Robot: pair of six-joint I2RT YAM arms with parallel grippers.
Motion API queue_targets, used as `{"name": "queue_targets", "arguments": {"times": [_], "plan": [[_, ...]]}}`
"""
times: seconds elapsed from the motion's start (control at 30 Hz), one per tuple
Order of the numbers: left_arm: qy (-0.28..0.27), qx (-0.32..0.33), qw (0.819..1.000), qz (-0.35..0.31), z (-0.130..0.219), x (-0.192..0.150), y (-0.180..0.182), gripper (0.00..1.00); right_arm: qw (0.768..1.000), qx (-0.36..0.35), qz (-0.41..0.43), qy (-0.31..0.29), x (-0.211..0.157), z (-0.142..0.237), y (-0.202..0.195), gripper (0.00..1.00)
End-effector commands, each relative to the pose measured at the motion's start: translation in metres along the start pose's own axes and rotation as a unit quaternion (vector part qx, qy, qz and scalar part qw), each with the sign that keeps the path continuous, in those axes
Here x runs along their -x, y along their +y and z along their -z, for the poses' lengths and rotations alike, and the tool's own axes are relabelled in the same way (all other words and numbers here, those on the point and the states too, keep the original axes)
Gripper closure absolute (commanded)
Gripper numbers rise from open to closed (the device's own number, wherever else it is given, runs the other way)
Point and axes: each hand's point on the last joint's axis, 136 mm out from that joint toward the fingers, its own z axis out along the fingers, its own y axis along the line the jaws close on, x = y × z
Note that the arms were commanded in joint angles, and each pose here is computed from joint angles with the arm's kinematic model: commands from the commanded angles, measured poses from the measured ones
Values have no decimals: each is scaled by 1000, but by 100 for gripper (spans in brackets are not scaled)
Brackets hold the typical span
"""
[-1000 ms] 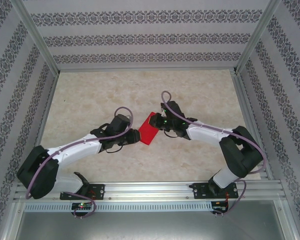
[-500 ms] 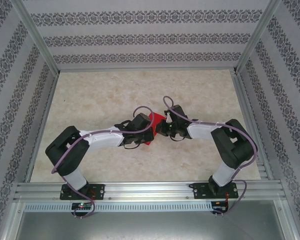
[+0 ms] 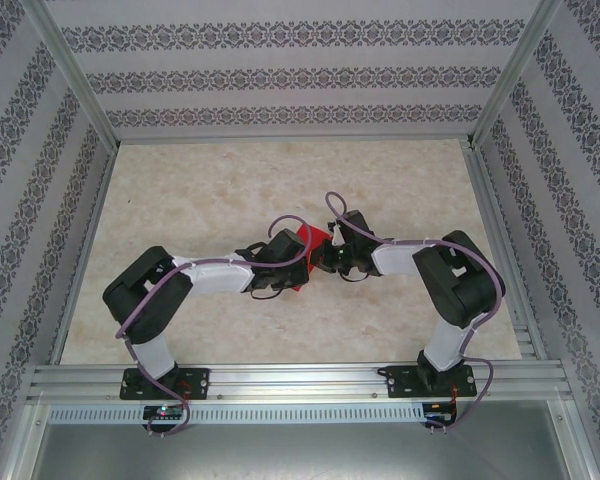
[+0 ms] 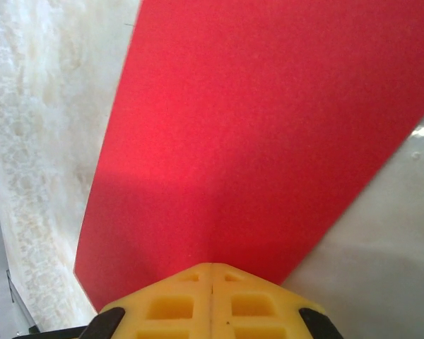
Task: Fold a paper plane with a square sheet of paper (pick it up from the middle)
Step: First fold in half a square sheet of paper at the center of the table.
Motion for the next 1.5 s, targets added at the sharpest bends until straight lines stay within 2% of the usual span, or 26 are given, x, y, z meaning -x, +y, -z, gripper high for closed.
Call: {"name": "queue_targets", "arguments": {"times": [0.0,0.3,0.57,0.73,1.07,1.47], "plan": [[-15,-20,1000,-17,-3,9,-16,100,1000,3,5,2,7,-4,1,100],[-19,-15,999,-26,-9,12,-15,100,1000,-11,5,6,6,-5,-4,100],[-13,34,999,-29,-15,4,12,100,1000,-17,6,14,3,-7,-9,100],[13,53,998,-16,-15,-12,28,100,1000,-20,5,15,8,-8,-12,100],[67,93,993,12,-12,-40,54,100,998,-52,-9,-15,44,-4,-40,100],[97,88,991,22,-11,-55,58,100,992,-102,-40,-57,91,1,-75,100]]}}
